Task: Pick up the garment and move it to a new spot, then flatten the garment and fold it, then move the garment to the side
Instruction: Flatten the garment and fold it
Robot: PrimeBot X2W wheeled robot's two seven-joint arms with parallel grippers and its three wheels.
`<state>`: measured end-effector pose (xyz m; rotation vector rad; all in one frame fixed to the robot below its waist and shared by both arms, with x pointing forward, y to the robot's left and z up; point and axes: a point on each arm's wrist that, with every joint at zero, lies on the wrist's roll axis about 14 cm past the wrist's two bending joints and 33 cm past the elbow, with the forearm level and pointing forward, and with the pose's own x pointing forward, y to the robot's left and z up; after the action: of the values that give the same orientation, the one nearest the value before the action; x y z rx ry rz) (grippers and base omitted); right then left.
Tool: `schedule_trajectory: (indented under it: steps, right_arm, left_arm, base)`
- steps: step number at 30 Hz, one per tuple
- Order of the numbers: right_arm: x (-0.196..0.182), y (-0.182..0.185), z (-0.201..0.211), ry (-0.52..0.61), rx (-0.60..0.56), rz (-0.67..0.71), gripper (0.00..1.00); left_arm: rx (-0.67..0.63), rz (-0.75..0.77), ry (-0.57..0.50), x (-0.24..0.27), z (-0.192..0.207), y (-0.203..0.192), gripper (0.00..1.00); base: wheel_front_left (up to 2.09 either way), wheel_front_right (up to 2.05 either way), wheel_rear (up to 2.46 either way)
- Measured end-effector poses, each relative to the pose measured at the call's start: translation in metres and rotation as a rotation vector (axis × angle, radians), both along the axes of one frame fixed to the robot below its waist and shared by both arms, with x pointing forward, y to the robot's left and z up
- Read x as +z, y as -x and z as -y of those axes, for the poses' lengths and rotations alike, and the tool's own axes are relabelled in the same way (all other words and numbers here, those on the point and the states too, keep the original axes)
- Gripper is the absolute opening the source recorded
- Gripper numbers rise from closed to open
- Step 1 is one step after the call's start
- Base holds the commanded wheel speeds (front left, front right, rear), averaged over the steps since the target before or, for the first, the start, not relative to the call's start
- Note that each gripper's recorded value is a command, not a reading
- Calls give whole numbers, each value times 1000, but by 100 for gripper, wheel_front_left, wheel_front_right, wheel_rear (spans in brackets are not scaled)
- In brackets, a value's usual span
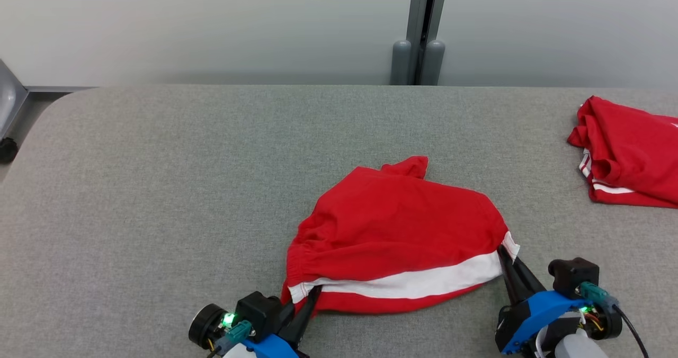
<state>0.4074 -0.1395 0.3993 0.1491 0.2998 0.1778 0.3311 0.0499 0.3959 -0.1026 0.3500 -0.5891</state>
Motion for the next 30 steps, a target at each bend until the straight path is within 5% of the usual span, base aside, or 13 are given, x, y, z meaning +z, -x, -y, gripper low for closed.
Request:
schedule_trajectory:
  steps: [17,30]
  right_arm:
    - [59,4,12,-55,-24,209,0]
    - [148,-134,1,-52,35,424,0]
  left_arm:
    - [-10,236,94,75,2,-26,0]
    - [-64,464,61,140,3,-159,0]
  base:
    - [0,0,0]
    - [0,0,0]
